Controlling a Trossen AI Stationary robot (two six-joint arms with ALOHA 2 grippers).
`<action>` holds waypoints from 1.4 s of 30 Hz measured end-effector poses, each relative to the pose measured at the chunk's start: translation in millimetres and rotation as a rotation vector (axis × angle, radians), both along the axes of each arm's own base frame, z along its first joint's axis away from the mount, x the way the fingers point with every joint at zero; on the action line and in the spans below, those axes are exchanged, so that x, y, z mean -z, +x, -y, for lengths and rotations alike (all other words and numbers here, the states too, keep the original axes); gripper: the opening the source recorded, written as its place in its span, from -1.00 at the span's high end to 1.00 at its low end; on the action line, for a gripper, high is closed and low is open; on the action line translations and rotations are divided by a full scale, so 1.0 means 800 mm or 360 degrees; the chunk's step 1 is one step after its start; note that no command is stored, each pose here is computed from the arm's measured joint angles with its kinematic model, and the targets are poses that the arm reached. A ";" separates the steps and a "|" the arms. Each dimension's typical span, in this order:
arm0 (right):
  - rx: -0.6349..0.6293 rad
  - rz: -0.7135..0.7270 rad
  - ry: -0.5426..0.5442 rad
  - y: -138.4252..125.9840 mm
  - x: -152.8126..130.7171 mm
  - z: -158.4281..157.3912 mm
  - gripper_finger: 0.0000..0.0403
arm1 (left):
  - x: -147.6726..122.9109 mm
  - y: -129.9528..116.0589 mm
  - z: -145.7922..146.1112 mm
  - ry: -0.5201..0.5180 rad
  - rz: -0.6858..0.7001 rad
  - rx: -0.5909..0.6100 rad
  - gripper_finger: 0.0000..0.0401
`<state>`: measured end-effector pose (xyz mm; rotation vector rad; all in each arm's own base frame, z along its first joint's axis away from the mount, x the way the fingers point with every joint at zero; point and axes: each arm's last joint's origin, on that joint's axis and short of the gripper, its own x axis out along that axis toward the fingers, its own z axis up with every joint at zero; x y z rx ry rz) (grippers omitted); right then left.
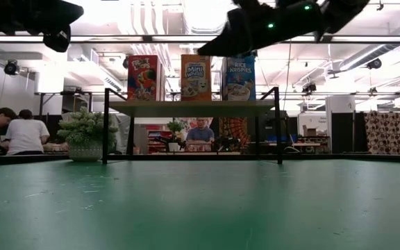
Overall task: Stack cereal on shelf
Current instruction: Return to home position
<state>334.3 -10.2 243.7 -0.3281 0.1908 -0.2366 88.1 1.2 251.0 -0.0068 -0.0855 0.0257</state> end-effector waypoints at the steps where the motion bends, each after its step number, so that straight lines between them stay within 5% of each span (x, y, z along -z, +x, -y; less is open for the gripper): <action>1: 0.0001 0.0011 -0.0001 -0.006 -0.001 0.000 0.96 | 0.000 0.000 0.000 0.0000 0.0000 -0.0001 1.00; 25: -0.0016 0.0451 -0.0001 -0.199 0.014 0.001 0.96 | 0.001 0.002 0.000 0.0030 -0.0023 -0.0005 1.00; 42: -0.0008 0.0862 -0.0008 -0.284 0.047 -0.001 0.96 | 0.001 0.002 0.000 0.0005 -0.0022 -0.0003 1.00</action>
